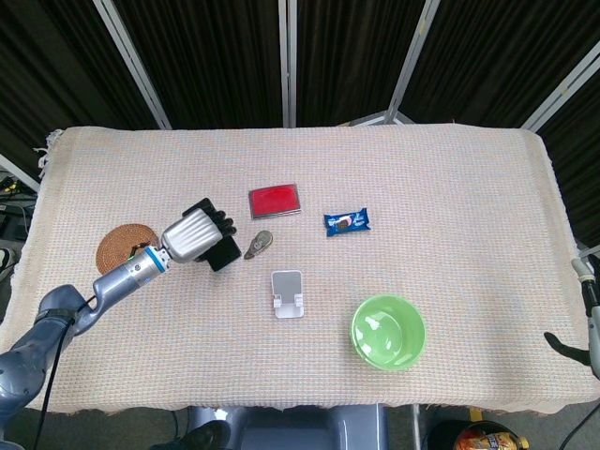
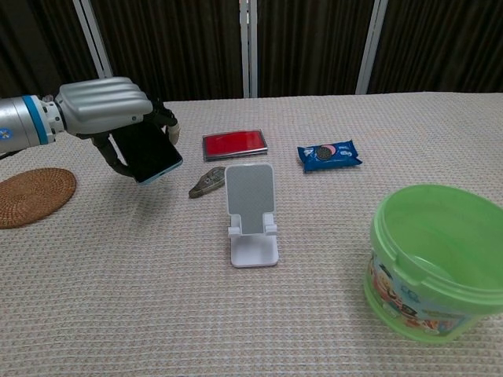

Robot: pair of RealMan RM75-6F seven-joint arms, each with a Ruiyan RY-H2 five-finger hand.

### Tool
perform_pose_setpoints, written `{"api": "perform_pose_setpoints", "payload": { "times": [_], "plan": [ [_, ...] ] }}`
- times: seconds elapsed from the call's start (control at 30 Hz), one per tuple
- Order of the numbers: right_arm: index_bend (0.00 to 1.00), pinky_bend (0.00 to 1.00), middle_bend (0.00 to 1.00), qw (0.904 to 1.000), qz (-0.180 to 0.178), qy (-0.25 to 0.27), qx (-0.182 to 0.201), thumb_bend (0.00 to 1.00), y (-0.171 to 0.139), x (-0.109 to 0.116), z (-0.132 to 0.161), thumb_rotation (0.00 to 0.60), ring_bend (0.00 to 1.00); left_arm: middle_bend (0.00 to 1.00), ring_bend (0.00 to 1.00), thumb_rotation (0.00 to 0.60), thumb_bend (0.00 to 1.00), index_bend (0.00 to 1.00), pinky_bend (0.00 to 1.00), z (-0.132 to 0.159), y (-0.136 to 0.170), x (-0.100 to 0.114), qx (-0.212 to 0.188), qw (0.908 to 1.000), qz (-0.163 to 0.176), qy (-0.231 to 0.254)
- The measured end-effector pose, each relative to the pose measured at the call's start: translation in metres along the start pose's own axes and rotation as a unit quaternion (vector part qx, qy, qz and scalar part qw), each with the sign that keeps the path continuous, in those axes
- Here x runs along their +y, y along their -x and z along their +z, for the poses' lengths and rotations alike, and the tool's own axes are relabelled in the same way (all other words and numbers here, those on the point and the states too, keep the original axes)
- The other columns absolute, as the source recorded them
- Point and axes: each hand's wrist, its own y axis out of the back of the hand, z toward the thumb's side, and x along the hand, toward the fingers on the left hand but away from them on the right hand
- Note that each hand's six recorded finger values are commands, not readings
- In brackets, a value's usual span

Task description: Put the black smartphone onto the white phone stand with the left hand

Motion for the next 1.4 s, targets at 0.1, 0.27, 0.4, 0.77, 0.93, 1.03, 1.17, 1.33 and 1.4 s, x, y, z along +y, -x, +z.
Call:
{"api": "perform_pose_setpoints", "payload": {
  "times": [0.1, 0.27, 0.4, 0.77, 0.93, 1.03, 1.17, 1.33, 1.4],
  "plan": [
    [0.00, 0.00, 0.00, 1.0000, -0.001, 0.003, 0.002, 0.00, -0.001, 0.001, 0.000, 0.600, 0.00, 0.46, 0.50, 0.600, 0.14, 0.70, 0.42, 0.008, -0.002, 0.017, -0.017, 0.9993, 0.023, -0.022],
    [0.00, 0.00, 0.00, 0.9999, -0.002, 0.009, 0.005, 0.00, -0.003, 0.004, 0.000, 0.600, 0.00, 0.46, 0.50, 0.600, 0.13, 0.70, 0.42, 0.027, -0.005, 0.046, -0.042, 0.9933, 0.060, -0.089],
    [0.00, 0.00, 0.00, 0.9999, -0.004, 0.014, 0.006, 0.00, -0.004, 0.006, -0.001, 0.600, 0.00, 0.46, 0.50, 0.600, 0.12, 0.70, 0.42, 0.049, -0.006, 0.066, -0.058, 0.9839, 0.089, -0.144],
    [0.00, 0.00, 0.00, 0.9997, -0.009, 0.023, 0.008, 0.00, -0.007, 0.012, -0.005, 0.600, 0.00, 0.46, 0.50, 0.600, 0.10, 0.70, 0.42, 0.127, -0.009, 0.099, -0.110, 0.9449, 0.125, -0.282],
    [0.00, 0.00, 0.00, 0.9996, -0.010, 0.025, 0.007, 0.00, -0.008, 0.013, -0.007, 0.600, 0.00, 0.46, 0.50, 0.600, 0.10, 0.70, 0.42, 0.148, -0.018, 0.094, -0.134, 0.9270, 0.115, -0.331],
    [0.00, 0.00, 0.00, 0.9996, -0.011, 0.027, 0.006, 0.00, -0.009, 0.014, -0.008, 0.600, 0.00, 0.46, 0.50, 0.600, 0.10, 0.70, 0.42, 0.156, -0.024, 0.090, -0.145, 0.9177, 0.108, -0.354],
    [0.00, 0.00, 0.00, 0.9995, -0.013, 0.029, 0.005, 0.00, -0.009, 0.016, -0.010, 0.600, 0.00, 0.46, 0.50, 0.600, 0.10, 0.70, 0.42, 0.163, -0.030, 0.082, -0.153, 0.9064, 0.101, -0.381],
    [0.00, 0.00, 0.00, 0.9994, -0.015, 0.030, 0.004, 0.00, -0.010, 0.017, -0.011, 0.600, 0.00, 0.45, 0.50, 0.600, 0.10, 0.69, 0.42, 0.171, -0.036, 0.075, -0.154, 0.8990, 0.098, -0.398],
    [0.00, 0.00, 0.00, 0.9994, -0.014, 0.030, 0.003, 0.00, -0.010, 0.017, -0.011, 0.600, 0.00, 0.45, 0.50, 0.600, 0.10, 0.68, 0.41, 0.172, -0.037, 0.073, -0.153, 0.8949, 0.098, -0.408]
  ]
}}
